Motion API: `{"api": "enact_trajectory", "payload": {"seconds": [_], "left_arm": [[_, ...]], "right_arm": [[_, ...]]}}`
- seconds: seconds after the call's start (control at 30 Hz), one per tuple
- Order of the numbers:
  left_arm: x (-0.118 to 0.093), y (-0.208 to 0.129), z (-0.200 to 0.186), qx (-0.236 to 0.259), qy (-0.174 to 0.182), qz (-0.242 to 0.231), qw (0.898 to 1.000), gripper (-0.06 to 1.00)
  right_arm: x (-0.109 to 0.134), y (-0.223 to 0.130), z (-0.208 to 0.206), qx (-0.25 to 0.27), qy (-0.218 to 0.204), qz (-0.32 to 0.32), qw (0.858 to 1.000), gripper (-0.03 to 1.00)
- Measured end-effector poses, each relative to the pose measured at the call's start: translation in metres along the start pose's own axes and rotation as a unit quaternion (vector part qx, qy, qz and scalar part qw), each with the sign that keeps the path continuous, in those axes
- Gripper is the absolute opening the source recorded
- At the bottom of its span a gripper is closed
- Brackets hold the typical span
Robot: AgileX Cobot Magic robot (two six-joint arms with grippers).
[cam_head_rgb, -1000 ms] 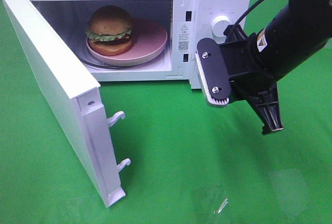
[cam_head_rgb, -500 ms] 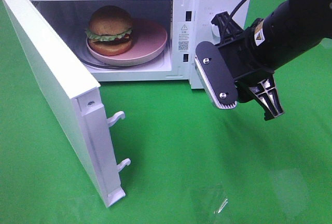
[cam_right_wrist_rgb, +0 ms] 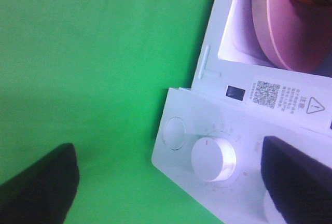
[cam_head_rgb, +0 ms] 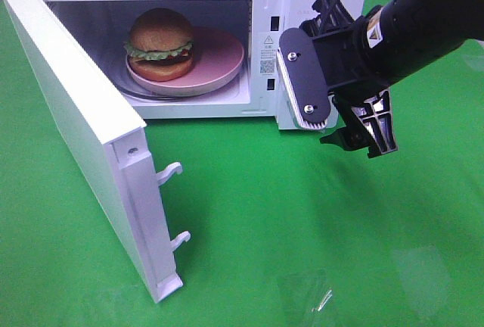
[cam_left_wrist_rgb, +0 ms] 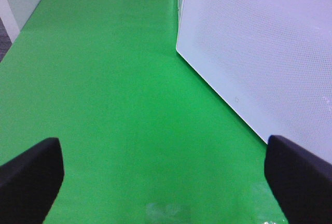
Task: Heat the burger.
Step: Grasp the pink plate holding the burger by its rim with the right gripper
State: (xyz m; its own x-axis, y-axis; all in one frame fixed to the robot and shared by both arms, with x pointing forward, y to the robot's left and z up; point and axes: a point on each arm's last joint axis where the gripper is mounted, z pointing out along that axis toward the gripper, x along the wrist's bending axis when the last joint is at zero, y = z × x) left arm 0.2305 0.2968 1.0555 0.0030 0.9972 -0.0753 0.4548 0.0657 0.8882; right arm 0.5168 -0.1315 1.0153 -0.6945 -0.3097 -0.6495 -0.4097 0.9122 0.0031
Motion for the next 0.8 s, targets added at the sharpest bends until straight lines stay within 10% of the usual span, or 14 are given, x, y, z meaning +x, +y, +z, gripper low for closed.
{"api": "enact_trajectory", "payload": {"seconds": [0.8], "left_arm": [[0.000,0.000,0.000,0.000,0.000,0.000,1.000,0.99]], "right_arm": [[-0.040,0.029,0.052,-0.011,-0.012,-0.020,1.000,0.90]]}}
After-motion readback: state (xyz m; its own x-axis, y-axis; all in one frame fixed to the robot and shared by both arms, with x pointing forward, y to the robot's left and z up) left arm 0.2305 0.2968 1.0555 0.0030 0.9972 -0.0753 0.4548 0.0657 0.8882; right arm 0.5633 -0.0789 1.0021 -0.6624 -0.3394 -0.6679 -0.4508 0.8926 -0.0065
